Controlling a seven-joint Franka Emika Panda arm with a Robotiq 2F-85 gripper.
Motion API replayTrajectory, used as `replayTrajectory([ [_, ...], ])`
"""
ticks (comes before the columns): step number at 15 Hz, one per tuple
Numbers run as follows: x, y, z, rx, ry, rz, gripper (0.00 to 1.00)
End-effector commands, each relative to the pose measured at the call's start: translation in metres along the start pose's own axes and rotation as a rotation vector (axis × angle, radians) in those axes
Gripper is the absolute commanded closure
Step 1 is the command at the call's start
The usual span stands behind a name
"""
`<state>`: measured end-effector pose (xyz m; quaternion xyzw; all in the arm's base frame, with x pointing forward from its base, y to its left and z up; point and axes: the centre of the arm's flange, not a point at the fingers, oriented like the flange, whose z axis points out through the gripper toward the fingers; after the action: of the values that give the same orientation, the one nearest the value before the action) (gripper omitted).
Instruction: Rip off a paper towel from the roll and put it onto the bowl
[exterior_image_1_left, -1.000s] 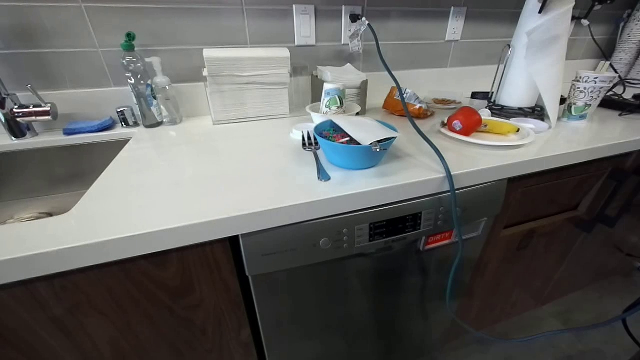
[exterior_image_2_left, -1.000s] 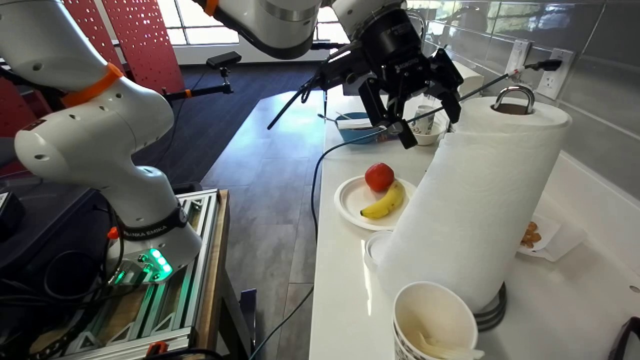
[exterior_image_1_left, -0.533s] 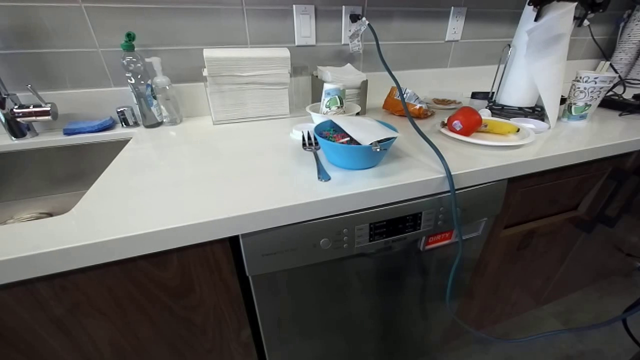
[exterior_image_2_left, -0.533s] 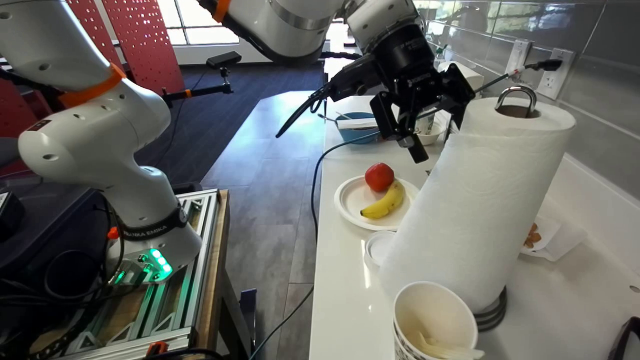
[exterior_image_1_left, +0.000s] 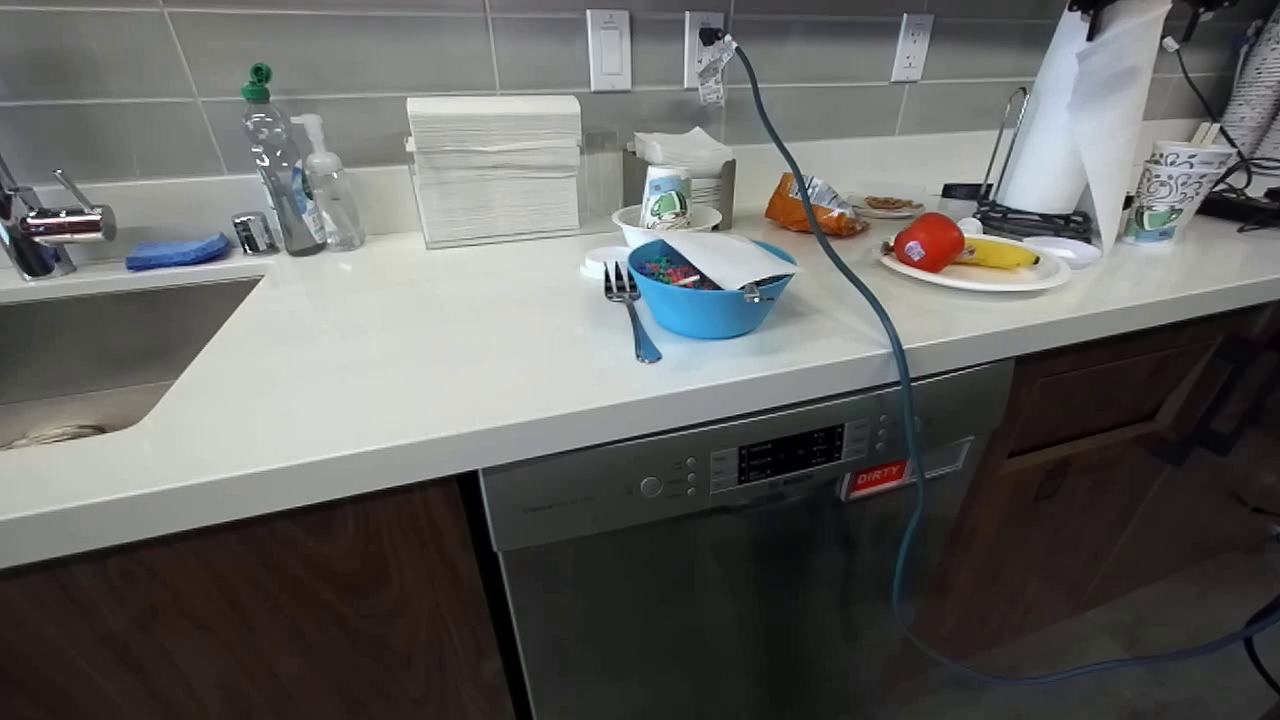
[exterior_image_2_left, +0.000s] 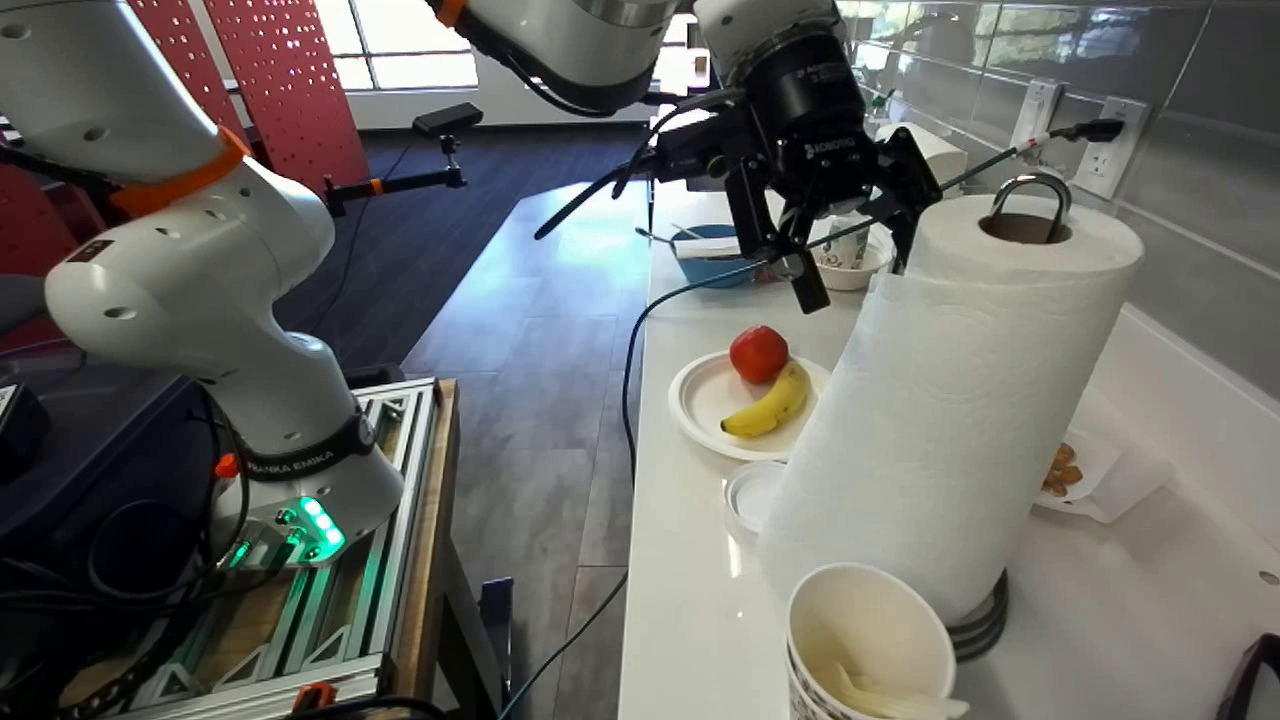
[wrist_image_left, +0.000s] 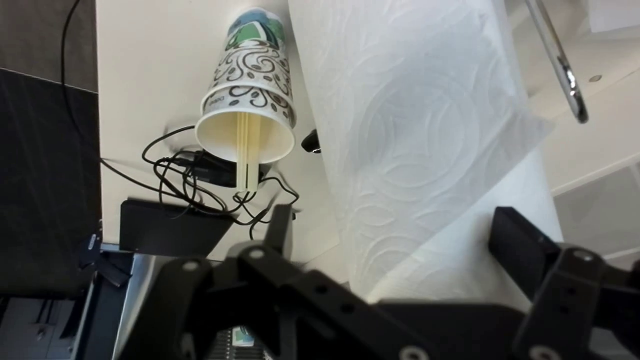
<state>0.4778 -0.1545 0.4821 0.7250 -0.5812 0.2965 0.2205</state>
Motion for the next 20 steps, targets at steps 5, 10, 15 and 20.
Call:
replayTrajectory([
  [5, -0.003, 0.003, 0.002, -0.117, -0.007, -0.01, 0.0],
  [10, -0.007, 0.004, 0.0, -0.128, -0.03, -0.033, 0.3],
  [15, -0.018, 0.002, 0.004, -0.115, -0.086, -0.056, 0.69],
  [20, -0.024, 0.003, -0.001, -0.126, -0.106, -0.05, 1.0],
])
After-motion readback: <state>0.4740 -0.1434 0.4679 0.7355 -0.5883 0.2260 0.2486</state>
